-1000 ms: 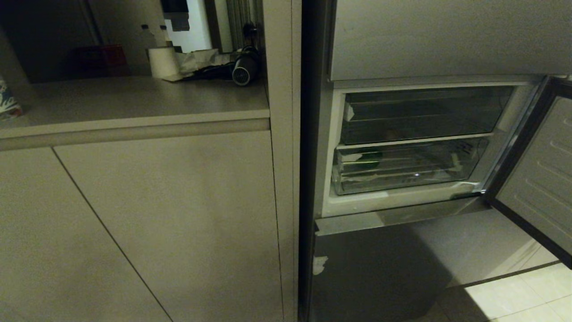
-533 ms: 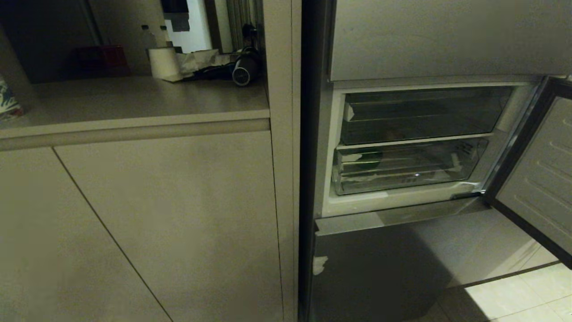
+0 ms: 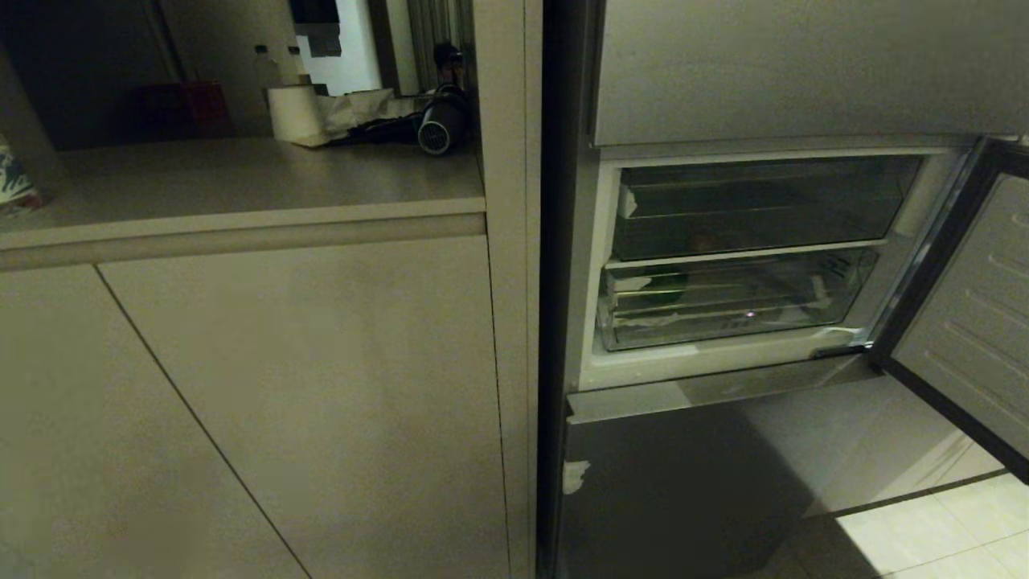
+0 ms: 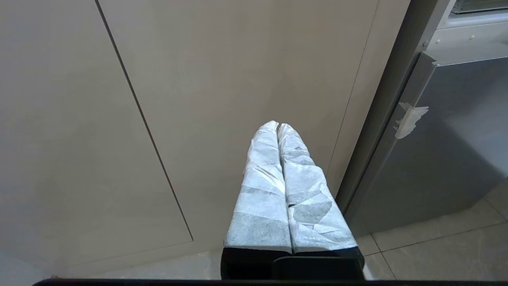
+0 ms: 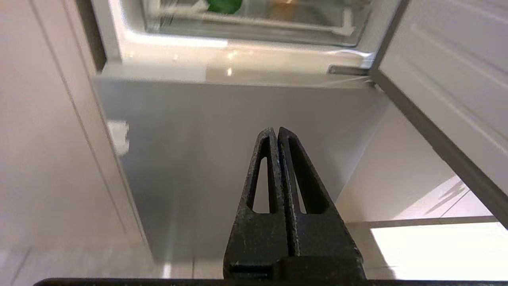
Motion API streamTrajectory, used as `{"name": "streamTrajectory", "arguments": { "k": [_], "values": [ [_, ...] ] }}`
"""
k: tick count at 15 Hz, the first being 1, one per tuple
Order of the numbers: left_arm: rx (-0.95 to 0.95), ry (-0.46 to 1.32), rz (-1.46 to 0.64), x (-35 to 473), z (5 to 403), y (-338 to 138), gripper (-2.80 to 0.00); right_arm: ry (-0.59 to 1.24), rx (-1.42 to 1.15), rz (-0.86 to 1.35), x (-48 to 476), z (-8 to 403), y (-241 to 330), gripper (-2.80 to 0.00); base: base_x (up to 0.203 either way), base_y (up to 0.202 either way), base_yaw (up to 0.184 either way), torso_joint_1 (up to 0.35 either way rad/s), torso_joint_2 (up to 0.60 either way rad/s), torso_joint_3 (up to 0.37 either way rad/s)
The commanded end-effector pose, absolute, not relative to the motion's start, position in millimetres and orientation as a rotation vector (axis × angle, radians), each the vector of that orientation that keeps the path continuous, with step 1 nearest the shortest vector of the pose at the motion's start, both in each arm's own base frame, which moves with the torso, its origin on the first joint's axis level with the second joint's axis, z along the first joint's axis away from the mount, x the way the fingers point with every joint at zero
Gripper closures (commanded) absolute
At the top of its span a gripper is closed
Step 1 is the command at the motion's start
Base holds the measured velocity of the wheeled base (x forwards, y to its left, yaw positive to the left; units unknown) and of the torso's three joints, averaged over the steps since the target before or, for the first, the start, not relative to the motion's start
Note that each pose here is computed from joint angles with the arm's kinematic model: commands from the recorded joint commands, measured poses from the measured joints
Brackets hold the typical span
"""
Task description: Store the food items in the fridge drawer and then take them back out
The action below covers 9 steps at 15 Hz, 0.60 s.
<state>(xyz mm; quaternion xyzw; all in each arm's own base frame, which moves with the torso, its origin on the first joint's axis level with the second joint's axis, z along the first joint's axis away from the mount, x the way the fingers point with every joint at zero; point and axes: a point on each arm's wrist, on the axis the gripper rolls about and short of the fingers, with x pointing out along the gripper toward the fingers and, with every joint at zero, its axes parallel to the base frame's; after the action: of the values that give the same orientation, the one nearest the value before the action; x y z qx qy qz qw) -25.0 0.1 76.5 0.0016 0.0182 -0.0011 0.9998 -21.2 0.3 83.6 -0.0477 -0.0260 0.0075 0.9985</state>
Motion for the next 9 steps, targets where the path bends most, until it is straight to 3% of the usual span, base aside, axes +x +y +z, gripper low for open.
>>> {"name": "streamTrajectory", "arguments": {
  "k": [1, 5, 9],
  "values": [
    [0.003, 0.038, -0.003, -24.9, 76.5, 0.1, 0.00, -0.045, -0.094, 0.012, -20.7, 74.6, 0.2, 0.00, 0.000, 0.000, 0.000, 0.000, 0.00, 0.000],
    [0.002, 0.038, -0.002, -24.9, 76.5, 0.1, 0.00, -0.045, -0.092, 0.012, -20.7, 74.6, 0.2, 0.00, 0.000, 0.000, 0.000, 0.000, 0.00, 0.000],
    [0.003, 0.038, -0.002, -24.9, 76.5, 0.1, 0.00, -0.045, -0.092, 0.012, -20.7, 74.6, 0.2, 0.00, -0.004, 0.005, -0.134, 0.004, 0.00, 0.004]
  ]
}}
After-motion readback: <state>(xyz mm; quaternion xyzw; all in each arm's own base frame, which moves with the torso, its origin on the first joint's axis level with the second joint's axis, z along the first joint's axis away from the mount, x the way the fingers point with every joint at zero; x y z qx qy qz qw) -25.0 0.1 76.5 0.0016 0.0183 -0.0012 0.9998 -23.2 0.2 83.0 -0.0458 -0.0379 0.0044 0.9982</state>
